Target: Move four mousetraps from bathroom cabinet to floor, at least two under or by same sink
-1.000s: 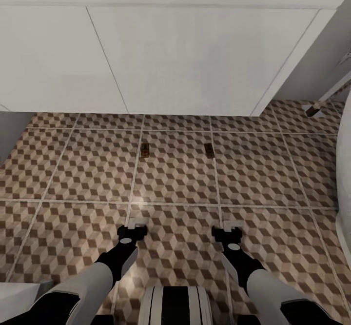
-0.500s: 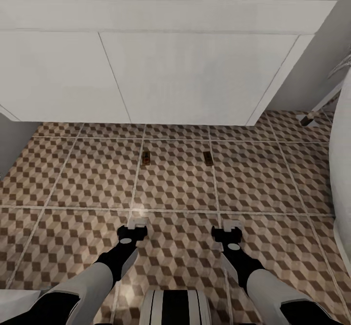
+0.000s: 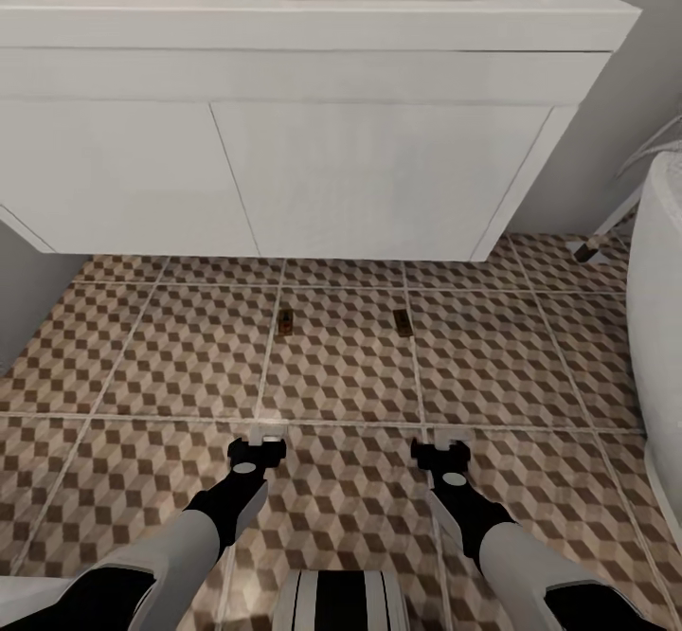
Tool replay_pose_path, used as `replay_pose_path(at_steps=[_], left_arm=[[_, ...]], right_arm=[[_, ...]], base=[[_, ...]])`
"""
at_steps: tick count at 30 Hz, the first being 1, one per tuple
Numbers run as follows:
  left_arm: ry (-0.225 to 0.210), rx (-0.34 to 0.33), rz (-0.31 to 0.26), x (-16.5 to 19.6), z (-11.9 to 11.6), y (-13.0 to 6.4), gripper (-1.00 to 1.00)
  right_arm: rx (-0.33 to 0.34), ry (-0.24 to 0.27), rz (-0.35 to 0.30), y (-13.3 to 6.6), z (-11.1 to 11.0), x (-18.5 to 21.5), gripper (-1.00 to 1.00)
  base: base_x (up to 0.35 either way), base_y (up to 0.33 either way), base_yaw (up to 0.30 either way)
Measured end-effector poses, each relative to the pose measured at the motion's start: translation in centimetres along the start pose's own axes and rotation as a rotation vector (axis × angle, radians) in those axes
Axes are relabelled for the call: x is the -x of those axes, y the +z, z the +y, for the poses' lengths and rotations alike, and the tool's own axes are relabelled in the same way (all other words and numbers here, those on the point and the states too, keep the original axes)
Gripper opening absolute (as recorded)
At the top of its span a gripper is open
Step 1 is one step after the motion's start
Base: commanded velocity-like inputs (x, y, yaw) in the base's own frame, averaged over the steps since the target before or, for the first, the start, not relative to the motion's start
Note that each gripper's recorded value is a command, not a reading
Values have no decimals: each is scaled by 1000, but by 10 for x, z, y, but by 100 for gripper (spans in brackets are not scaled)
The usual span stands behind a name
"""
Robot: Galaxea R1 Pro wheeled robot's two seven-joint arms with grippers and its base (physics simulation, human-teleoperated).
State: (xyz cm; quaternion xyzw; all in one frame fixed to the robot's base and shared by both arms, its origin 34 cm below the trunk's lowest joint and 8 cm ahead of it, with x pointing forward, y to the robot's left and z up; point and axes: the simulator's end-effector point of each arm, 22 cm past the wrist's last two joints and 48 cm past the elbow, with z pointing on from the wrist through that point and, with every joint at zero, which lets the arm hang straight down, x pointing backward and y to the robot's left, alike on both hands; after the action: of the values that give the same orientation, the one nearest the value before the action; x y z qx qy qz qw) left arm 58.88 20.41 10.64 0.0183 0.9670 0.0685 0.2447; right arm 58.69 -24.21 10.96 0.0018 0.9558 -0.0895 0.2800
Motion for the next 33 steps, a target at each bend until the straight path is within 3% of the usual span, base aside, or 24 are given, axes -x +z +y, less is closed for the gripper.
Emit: replay_pose_path(at_steps=[33], left_arm=[[-17, 9, -136, 78, 11, -43, 100]], right_arm=[[-6, 24, -135, -37, -10, 81, 100]], base=[[0, 0, 0]])
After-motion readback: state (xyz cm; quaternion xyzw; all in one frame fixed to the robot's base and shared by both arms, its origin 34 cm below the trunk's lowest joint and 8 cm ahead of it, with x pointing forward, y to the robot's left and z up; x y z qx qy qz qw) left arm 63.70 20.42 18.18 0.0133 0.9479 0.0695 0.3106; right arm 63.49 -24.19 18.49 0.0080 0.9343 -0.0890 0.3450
